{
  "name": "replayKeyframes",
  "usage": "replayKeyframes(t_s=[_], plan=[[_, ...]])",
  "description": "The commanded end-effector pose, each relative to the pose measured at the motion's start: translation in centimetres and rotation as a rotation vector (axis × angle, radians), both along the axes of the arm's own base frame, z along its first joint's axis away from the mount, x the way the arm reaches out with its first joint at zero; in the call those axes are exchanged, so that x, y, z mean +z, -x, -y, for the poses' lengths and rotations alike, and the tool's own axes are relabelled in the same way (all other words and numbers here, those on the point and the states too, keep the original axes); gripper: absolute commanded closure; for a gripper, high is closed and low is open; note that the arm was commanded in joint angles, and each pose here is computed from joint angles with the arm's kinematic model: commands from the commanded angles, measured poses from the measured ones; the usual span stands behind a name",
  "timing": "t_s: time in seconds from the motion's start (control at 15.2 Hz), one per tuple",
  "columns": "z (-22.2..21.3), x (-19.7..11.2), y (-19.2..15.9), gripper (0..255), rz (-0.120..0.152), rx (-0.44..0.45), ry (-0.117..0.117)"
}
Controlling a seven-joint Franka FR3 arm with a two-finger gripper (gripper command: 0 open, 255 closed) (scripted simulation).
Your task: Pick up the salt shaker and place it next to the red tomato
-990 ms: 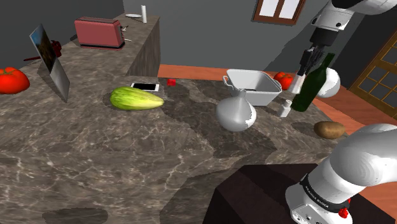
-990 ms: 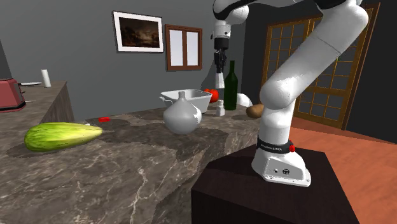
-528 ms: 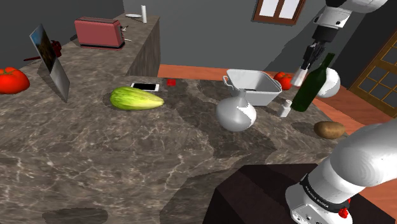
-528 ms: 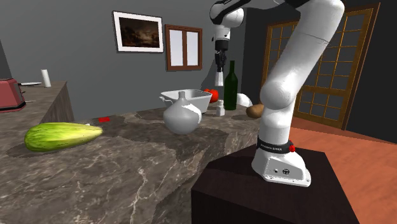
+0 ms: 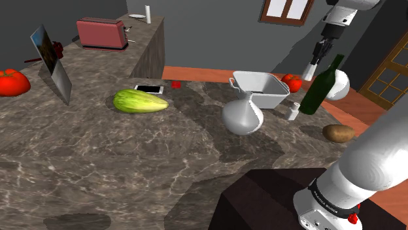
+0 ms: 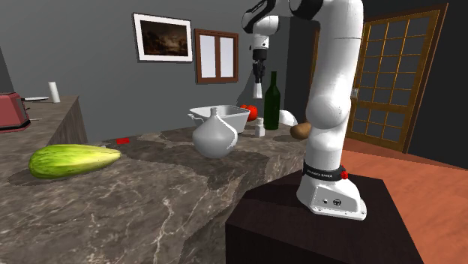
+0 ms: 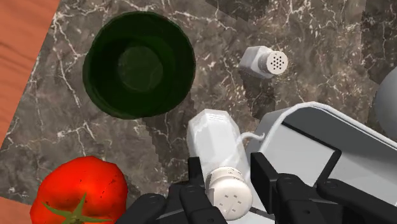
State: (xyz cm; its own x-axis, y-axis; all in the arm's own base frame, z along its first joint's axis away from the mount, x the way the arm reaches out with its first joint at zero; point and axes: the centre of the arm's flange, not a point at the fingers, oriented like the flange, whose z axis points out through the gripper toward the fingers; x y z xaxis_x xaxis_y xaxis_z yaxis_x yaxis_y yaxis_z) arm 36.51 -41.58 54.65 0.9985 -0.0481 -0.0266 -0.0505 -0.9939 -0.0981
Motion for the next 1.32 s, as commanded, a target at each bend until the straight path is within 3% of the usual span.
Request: replayKeyframes(t_s=[0.0, 0.4, 1.25], plan=[[2.7, -0.1, -0.6, 255, 0.001, 0.003, 0.001], [10.2, 0.0, -3.0, 255, 0.001, 0.003, 0.001], [10.3, -6.9, -3.0, 255, 0.001, 0.003, 0.001]])
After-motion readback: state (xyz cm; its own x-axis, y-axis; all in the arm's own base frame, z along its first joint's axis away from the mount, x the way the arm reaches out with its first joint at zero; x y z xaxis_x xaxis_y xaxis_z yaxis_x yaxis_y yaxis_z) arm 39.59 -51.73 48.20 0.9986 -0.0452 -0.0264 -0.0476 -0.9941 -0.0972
